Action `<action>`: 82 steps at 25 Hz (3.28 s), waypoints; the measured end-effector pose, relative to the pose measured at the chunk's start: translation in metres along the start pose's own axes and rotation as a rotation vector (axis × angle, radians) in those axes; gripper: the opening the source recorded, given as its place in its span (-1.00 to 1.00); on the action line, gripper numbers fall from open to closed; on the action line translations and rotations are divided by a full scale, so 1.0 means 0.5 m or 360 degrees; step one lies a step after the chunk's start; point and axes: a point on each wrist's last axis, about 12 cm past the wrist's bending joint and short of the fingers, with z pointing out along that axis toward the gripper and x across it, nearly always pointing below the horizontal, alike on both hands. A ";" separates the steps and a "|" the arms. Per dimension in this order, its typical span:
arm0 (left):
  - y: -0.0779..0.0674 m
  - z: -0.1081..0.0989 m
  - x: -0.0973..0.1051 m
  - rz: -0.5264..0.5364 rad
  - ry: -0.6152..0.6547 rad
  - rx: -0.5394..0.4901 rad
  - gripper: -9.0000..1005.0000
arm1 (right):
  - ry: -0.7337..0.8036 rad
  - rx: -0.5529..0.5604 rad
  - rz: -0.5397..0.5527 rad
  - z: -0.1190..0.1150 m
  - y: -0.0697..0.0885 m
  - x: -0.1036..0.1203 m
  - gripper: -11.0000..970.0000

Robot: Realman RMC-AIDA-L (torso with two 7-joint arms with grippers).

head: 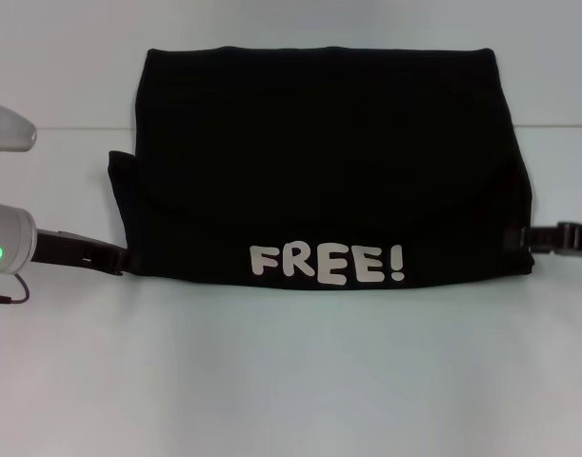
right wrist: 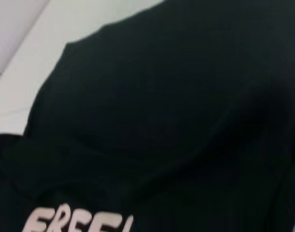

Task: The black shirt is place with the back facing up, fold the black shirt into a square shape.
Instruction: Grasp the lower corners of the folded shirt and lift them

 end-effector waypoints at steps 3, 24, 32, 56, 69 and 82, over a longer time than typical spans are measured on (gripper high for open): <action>-0.001 0.000 -0.001 0.0001 0.0001 0.0002 -0.99 | 0.0031 0.0021 -0.0003 0.015 0.003 0.011 0.28; -0.002 0.004 -0.007 0.0010 -0.0002 0.0004 -0.98 | 0.0001 0.0027 0.0024 0.039 0.014 0.024 0.09; 0.000 0.004 -0.004 0.0006 -0.0003 -0.0003 -0.98 | 0.0026 0.0009 0.0008 0.044 0.020 0.028 0.01; -0.013 -0.026 0.015 -0.0099 -0.0015 0.0152 -0.98 | -0.0007 -0.0051 -0.0006 -0.024 -0.017 0.070 -0.91; -0.018 -0.095 0.092 -0.0180 0.0055 0.0500 -0.98 | -0.0027 -0.0231 -0.0068 -0.140 -0.053 0.164 -0.91; -0.048 -0.130 0.171 -0.0197 0.0116 0.0828 -0.98 | -0.0013 -0.0229 -0.0089 -0.185 -0.071 0.198 -0.91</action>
